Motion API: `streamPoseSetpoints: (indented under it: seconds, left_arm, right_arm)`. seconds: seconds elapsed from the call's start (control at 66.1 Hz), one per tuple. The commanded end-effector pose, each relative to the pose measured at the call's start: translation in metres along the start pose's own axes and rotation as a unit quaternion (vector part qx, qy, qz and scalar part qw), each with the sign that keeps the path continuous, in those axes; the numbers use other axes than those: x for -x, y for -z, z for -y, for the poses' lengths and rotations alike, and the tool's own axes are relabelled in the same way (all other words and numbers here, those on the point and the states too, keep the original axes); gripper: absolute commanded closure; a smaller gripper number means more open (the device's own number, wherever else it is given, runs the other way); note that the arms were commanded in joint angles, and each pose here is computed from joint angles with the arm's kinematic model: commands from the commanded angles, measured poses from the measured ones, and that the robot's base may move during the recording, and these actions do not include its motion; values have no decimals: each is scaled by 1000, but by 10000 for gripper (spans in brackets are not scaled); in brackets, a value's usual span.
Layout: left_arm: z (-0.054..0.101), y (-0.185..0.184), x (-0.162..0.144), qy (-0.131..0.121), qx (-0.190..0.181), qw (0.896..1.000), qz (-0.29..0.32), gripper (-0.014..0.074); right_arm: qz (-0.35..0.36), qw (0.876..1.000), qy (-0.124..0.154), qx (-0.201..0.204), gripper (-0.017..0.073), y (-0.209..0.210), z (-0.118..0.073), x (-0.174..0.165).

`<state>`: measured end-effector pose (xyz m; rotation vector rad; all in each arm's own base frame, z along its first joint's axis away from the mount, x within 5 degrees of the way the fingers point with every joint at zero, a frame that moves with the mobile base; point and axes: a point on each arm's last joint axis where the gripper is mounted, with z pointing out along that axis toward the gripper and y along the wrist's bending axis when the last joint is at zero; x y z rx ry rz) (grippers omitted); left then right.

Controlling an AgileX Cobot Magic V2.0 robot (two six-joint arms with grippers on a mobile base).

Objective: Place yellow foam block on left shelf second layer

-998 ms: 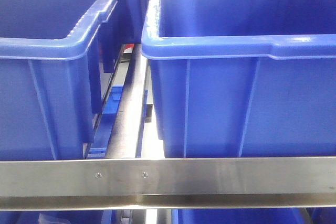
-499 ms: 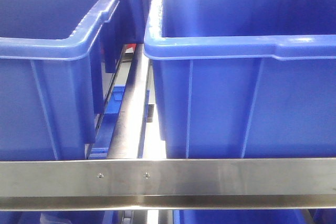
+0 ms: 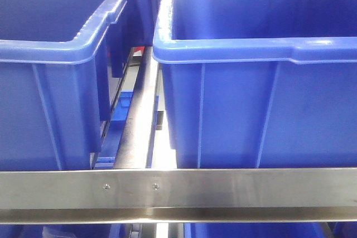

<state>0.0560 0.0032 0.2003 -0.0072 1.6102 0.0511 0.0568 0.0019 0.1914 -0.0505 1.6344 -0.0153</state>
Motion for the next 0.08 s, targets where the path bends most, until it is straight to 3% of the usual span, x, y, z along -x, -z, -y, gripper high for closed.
streamPoseSetpoints:
  seconds: [0.0, 0.061]
  left_arm:
    - [2, 0, 0, 2, -8, 999, 36, 457]
    - [2, 0, 0, 2, -8, 999, 36, 457]
  right_arm:
    - [61, 998, -3, -12, 504, 3, 2, 16]
    - [61, 998, -3, -12, 504, 3, 2, 16]
